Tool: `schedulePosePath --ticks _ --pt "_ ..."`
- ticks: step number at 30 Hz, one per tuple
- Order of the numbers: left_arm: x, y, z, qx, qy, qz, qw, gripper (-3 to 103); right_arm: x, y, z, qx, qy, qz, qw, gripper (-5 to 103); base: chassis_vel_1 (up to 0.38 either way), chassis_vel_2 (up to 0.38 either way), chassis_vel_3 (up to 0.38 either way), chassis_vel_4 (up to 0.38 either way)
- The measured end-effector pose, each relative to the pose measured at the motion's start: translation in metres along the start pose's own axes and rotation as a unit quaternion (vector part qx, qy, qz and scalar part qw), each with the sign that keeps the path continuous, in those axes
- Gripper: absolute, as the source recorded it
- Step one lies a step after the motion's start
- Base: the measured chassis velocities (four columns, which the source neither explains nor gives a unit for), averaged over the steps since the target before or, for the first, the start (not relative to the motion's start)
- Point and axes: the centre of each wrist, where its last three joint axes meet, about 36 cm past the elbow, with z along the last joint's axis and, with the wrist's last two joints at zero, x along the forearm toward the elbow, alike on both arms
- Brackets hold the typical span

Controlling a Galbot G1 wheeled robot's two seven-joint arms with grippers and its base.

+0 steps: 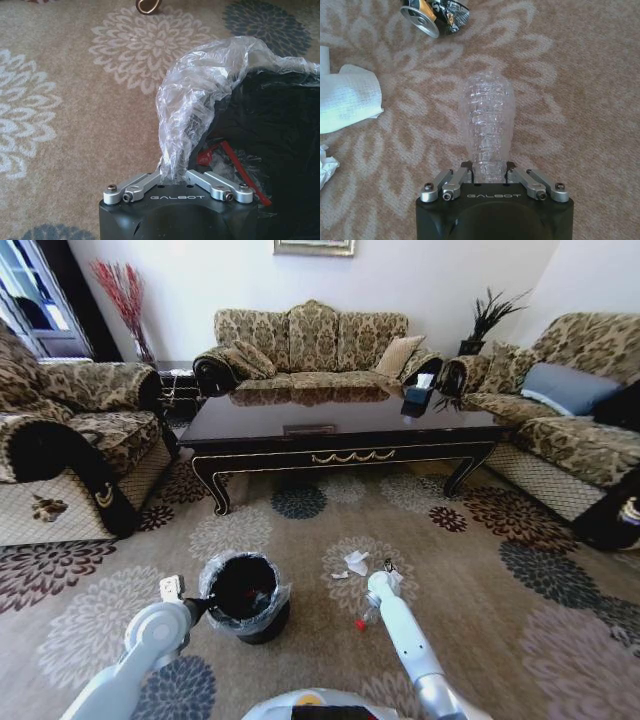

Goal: Move to the front of the table and pick up the trash from the floor, then place it into the trash bin.

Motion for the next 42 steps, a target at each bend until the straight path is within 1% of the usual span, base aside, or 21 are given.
schedulePosePath --ticks 9,13,15,18,19,22,23,24,28,29,31,32,33,34,35,36,37,38,39,40,42 --pt "0.002 -0.003 0.003 0.001 0.001 0.005 1.0 0 0.018 -0.009 -0.006 0.0 -0.023 -0.008 1.0 25 0.0 0.0 0.0 0.0" --pt "-0.004 -0.009 0.002 -0.002 0.004 0.01 0.9999 0 0.048 -0.025 -0.013 -0.003 -0.066 -0.042 0.997 25 0.0 0.0 0.0 0.0" --pt "-0.004 -0.01 0.002 -0.003 0.004 0.011 0.9999 0 0.053 -0.028 -0.014 -0.003 -0.073 -0.048 0.996 25 0.0 0.0 0.0 0.0" --pt "-0.009 -0.021 0.006 -0.014 0.014 0.02 0.9996 0 0.085 -0.044 -0.013 -0.013 -0.139 -0.099 0.985 25 0.0 0.0 0.0 0.0" --pt "-0.009 -0.021 0.006 -0.014 0.014 0.02 0.9996 0 0.085 -0.044 -0.013 -0.013 -0.139 -0.099 0.985 25 0.0 0.0 0.0 0.0" --pt "-0.014 -0.033 0.011 -0.024 0.025 0.032 0.9989 0 0.119 -0.061 -0.007 -0.02 -0.207 -0.159 0.965 25 0.0 0.0 0.0 0.0" --pt "-0.014 -0.033 0.011 -0.024 0.025 0.032 0.9989 0 0.119 -0.061 -0.007 -0.02 -0.207 -0.159 0.965 25 0.0 0.0 0.0 0.0" --pt "-0.017 -0.039 0.01 -0.03 0.026 0.037 0.9985 0 0.133 -0.071 -0.001 -0.018 -0.237 -0.185 0.953 25 0.0 0.0 0.0 0.0" --pt "-0.024 -0.056 0.004 -0.05 0.029 0.052 0.997 0 0.16 -0.099 0.023 -0.004 -0.299 -0.264 0.917 25 0.0 0.0 0.0 0.0" --pt "-0.024 -0.056 0.004 -0.05 0.029 0.052 0.997 0 0.16 -0.099 0.023 -0.004 -0.299 -0.264 0.917 25 0.0 0.0 0.0 0.0" --pt "-0.027 -0.066 0.001 -0.06 0.032 0.06 0.9958 0 0.17 -0.111 0.035 0.008 -0.33 -0.308 0.892 25 0.0 0.0 0.0 0.0" --pt "-0.029 -0.071 -0.001 -0.065 0.034 0.064 0.9953 0 0.175 -0.117 0.041 0.016 -0.349 -0.333 0.876 25 0.0 0.0 0.0 0.0" --pt "-0.03 -0.075 -0.002 -0.07 0.035 0.065 0.9948 0 0.178 -0.122 0.046 0.023 -0.37 -0.36 0.856 25 0.0 0.0 0.0 0.0" --pt "-0.03 -0.075 -0.002 -0.07 0.035 0.065 0.9948 0 0.178 -0.122 0.046 0.023 -0.37 -0.36 0.856 25 0.0 0.0 0.0 0.0" --pt "-0.031 -0.081 -0.002 -0.076 0.038 0.067 0.9941 0 0.179 -0.127 0.052 0.033 -0.407 -0.395 0.823 25 0.0 0.0 0.0 0.0" --pt "-0.031 -0.086 -0.002 -0.082 0.041 0.069 0.9934 0 0.181 -0.132 0.057 0.053 -0.447 -0.432 0.782 25 0.0 0.0 0.0 0.0" --pt "-0.031 -0.091 -0.002 -0.086 0.043 0.071 0.9928 0 0.183 -0.135 0.06 0.067 -0.467 -0.452 0.757 25 0.0 0.0 0.0 0.0" --pt "-0.032 -0.097 -0.002 -0.092 0.046 0.074 0.9919 0 0.189 -0.138 0.065 0.087 -0.488 -0.48 0.724 25 0.0 0.0 0.0 0.0" --pt "-0.032 -0.102 -0.002 -0.097 0.05 0.075 0.9912 0 0.194 -0.14 0.07 0.098 -0.497 -0.5 0.703 25 0.0 0.0 0.0 0.0" --pt "-0.032 -0.102 -0.002 -0.097 0.05 0.075 0.9912 0 0.194 -0.14 0.07 0.098 -0.497 -0.5 0.703 25 0.0 0.0 0.0 0.0" --pt "-0.032 -0.112 -0.003 -0.107 0.054 0.079 0.9897 0 0.202 -0.142 0.077 0.116 -0.506 -0.529 0.671 25 0.0 0.0 0.0 0.0"
